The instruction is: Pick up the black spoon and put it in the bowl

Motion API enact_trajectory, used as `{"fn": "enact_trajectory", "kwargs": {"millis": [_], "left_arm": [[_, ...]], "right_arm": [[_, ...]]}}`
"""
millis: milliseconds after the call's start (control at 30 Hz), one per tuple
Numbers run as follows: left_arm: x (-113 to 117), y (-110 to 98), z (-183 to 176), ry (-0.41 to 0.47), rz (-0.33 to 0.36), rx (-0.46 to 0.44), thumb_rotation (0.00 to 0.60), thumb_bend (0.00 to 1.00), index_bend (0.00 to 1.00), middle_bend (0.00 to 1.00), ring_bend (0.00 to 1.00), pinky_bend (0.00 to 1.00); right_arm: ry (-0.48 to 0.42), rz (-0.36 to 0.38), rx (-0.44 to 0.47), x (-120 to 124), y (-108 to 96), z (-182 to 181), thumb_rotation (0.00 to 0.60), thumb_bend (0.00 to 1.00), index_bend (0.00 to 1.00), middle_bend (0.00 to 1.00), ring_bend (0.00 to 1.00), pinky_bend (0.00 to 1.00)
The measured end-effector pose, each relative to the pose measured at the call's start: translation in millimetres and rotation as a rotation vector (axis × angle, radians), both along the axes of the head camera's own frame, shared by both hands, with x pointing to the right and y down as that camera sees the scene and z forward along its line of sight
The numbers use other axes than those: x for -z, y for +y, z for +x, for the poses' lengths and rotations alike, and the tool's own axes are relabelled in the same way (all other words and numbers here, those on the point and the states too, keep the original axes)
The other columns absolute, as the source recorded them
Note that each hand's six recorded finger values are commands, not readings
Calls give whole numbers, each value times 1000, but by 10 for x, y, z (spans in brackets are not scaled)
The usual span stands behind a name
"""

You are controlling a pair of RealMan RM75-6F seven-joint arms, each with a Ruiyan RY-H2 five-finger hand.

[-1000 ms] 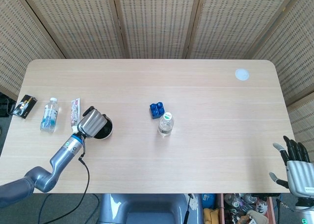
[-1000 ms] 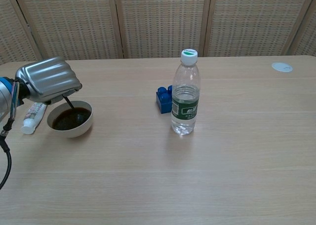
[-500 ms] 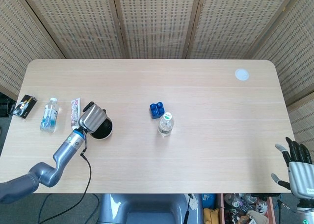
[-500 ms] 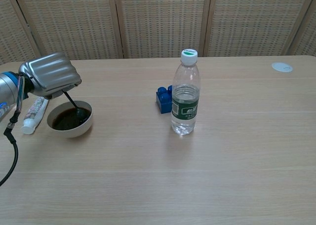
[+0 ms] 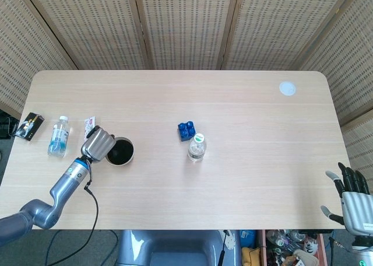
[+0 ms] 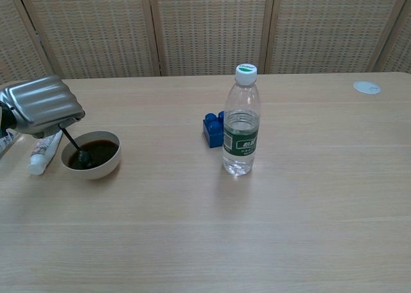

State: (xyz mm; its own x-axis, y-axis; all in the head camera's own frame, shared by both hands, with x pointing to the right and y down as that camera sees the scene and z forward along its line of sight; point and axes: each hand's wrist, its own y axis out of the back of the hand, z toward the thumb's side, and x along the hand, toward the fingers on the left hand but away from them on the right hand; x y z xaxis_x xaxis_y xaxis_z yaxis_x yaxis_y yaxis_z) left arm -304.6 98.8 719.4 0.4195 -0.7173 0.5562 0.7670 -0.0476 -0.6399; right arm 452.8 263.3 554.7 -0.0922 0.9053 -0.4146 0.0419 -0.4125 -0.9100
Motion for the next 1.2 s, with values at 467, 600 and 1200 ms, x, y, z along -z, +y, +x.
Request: {"fn": "enact_trajectory", "kwargs": {"millis": [467,600,1200], "left_arm": [[-31,-54,367,41,2,-17,600,419,646,782,730,728],[-74,-130,409,30,13,-8,600,419,646,782,730,728],[-121,-114,85,-9,-4,47,600,420,646,782,730,728]], "right_arm": [[3,5,-15,17,33,43,600,188,221,95,0,33],[0,2,-20,8,49,47,600,189,221,95,0,33],[-5,4,-9,-2,26,18,600,189,221,95,0,33]]}}
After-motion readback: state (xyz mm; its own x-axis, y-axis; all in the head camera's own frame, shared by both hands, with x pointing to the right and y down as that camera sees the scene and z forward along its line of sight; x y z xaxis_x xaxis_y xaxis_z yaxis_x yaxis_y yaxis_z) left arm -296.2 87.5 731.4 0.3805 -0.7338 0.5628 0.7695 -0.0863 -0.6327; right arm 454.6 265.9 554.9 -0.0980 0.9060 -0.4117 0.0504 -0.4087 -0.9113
